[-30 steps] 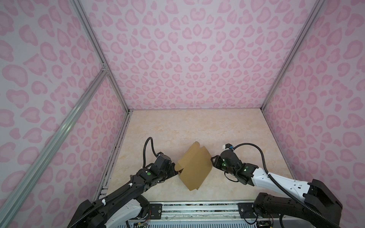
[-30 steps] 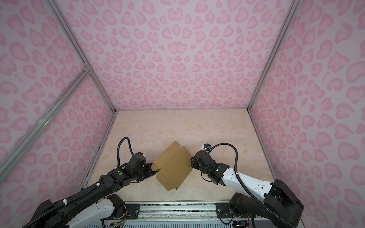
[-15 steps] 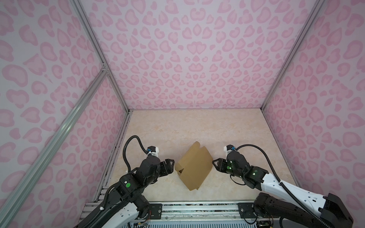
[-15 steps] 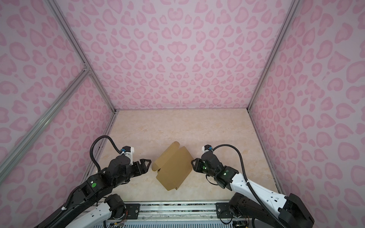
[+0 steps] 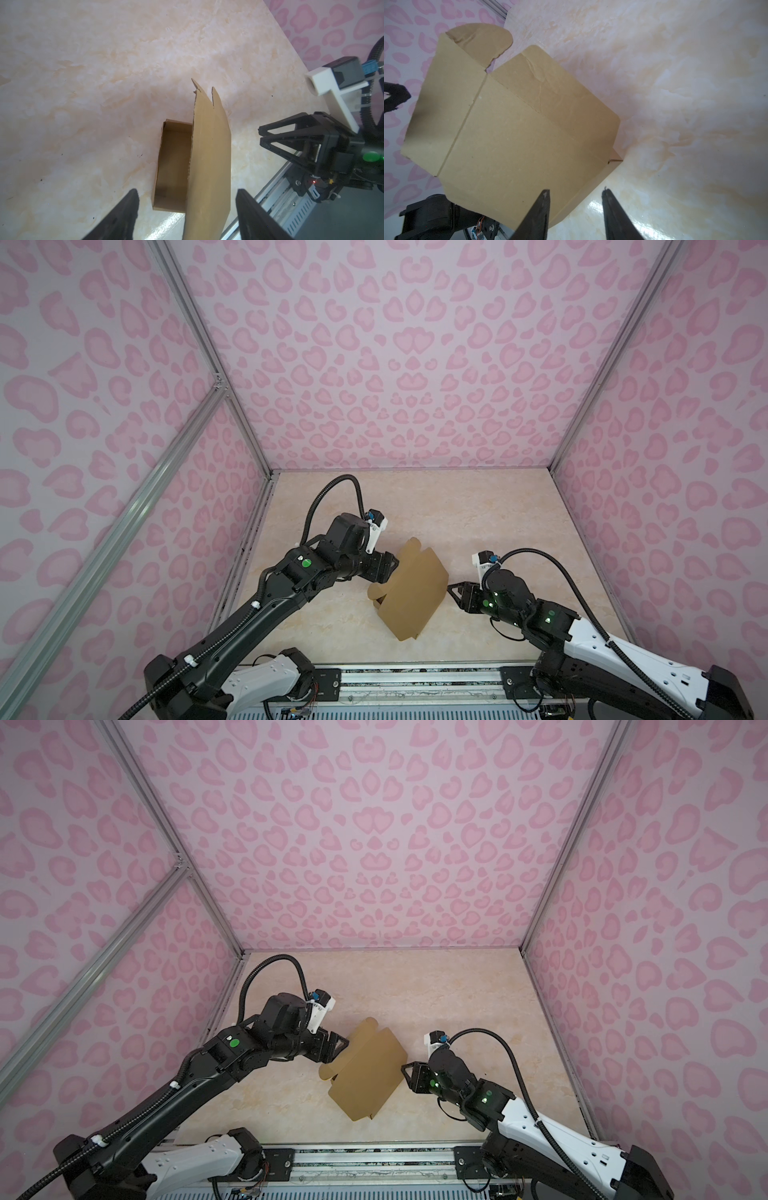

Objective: Assemble paper box
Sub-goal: Rotate the paper box at the center of the table.

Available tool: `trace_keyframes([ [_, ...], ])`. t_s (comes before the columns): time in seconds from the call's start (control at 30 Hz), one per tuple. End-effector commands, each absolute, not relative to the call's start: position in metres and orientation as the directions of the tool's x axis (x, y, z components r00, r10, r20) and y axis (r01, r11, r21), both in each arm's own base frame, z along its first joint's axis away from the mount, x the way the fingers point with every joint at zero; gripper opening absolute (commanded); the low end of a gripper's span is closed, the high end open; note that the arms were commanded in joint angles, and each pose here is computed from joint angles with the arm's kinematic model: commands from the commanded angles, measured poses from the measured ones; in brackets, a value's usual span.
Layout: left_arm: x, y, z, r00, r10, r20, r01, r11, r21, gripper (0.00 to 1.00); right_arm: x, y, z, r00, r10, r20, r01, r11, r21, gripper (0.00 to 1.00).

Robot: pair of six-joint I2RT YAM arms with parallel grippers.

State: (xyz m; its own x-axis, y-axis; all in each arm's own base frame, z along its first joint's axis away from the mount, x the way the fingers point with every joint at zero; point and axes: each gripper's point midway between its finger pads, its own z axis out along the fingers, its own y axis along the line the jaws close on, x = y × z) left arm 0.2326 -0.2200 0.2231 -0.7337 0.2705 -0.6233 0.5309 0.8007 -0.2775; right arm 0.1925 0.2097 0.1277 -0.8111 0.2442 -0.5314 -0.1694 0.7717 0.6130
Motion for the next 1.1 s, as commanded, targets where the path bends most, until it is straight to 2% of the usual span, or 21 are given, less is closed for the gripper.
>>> trace_keyframes([
  [0.0,0.227,-0.220,0.208,-0.737,0.369,-0.566,0.583,0.771,-0.257,0.70,0.190,0.201,0.122,-0.805,0.240,-0.542,-0.161,0.792,0.589,0.44],
  [0.1,0.228,-0.223,0.205,-0.749,0.372,-0.549,0.582,0.764,-0.277,0.63,0.188,0.195,0.125,-0.794,0.248,-0.556,-0.163,0.794,0.586,0.44],
  [0.23,0.231,-0.226,0.199,-0.765,0.381,-0.520,0.574,0.768,-0.282,0.59,0.187,0.193,0.132,-0.780,0.259,-0.570,-0.175,0.784,0.595,0.44],
  [0.5,0.227,-0.236,0.196,-0.779,0.392,-0.490,0.583,0.739,-0.337,0.39,0.185,0.196,0.133,-0.781,0.250,-0.573,-0.192,0.776,0.600,0.44],
  [0.63,0.227,-0.235,0.196,-0.786,0.383,-0.485,0.573,0.744,-0.342,0.37,0.185,0.195,0.134,-0.777,0.249,-0.578,-0.195,0.777,0.598,0.44],
  [0.9,0.229,-0.233,0.202,-0.805,0.343,-0.485,0.545,0.751,-0.373,0.05,0.186,0.192,0.140,-0.766,0.250,-0.592,-0.201,0.782,0.590,0.44],
  [1.07,0.234,-0.231,0.216,-0.841,0.233,-0.487,0.462,0.777,-0.427,0.04,0.186,0.190,0.145,-0.758,0.252,-0.601,-0.203,0.785,0.586,0.44],
])
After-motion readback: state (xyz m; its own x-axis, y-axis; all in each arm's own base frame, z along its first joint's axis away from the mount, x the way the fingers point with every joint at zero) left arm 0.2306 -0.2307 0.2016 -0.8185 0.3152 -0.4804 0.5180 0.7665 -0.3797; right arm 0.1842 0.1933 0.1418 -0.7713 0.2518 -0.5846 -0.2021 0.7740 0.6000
